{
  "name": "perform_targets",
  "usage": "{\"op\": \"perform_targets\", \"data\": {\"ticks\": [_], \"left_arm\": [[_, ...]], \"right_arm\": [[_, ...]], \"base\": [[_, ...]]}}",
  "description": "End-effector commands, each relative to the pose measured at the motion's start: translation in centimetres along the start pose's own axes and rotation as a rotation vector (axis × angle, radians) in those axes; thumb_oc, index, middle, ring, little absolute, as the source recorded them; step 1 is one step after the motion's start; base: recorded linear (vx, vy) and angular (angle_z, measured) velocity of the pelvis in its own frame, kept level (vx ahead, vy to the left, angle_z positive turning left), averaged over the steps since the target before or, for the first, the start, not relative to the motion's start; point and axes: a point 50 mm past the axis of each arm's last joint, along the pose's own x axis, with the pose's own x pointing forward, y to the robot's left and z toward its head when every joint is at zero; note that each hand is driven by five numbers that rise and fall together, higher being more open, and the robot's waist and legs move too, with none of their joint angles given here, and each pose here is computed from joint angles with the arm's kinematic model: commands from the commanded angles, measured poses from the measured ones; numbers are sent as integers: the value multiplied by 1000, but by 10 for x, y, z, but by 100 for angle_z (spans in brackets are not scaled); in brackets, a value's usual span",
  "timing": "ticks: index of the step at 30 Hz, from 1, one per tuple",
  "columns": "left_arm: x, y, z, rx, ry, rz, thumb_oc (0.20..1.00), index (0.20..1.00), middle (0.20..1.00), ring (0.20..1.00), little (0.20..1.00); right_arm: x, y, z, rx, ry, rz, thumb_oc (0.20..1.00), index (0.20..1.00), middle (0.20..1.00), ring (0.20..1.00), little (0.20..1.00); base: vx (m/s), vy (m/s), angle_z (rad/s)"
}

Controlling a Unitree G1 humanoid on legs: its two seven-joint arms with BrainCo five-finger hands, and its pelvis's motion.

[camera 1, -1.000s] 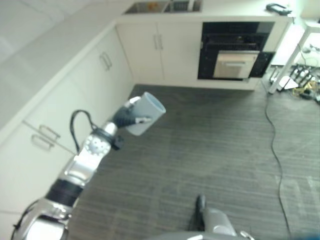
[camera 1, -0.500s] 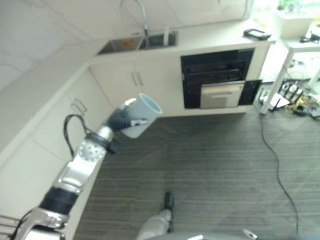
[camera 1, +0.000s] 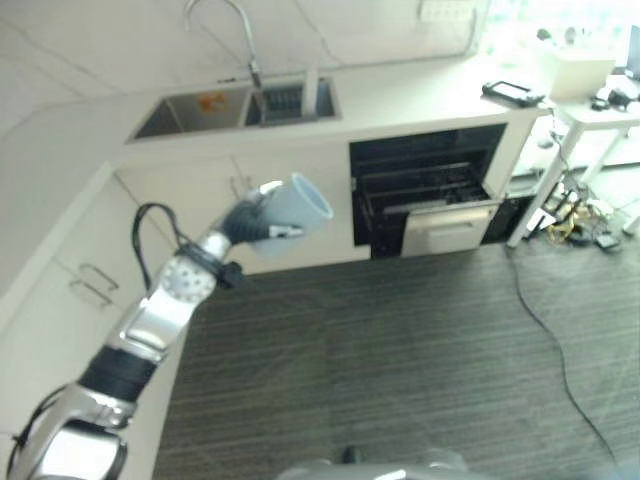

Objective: Place the dishes in the dishwasher.

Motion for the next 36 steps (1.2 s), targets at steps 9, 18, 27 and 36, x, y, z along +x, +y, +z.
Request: {"op": "perform_targets", "data": {"ticks": [9,18,27,36], "left_arm": [[-18,26,14,41,-62,122,200,200,200,200,200],[-9,6,23,-25,-108,122,200,200,200,200,200],[-6,6,22,-45,-137,101,200,200,200,200,200],[2,16,12,2,-61,85,200,200,200,200,200]], "right_arm": [[2,5,17,12,2,6,1000,1000,1000,1000,1000],[0,-9,38,-76,-30,-32,1000,1000,1000,1000,1000],[0,-5,41,-38,-96,-47,1000,1000,1000,1000,1000],[1,6,29,-91,-94,-19,1000,1000,1000,1000,1000]], "base": [[238,-549,13],[133,-168,32],[188,262,-4],[164,126,-32]]}}
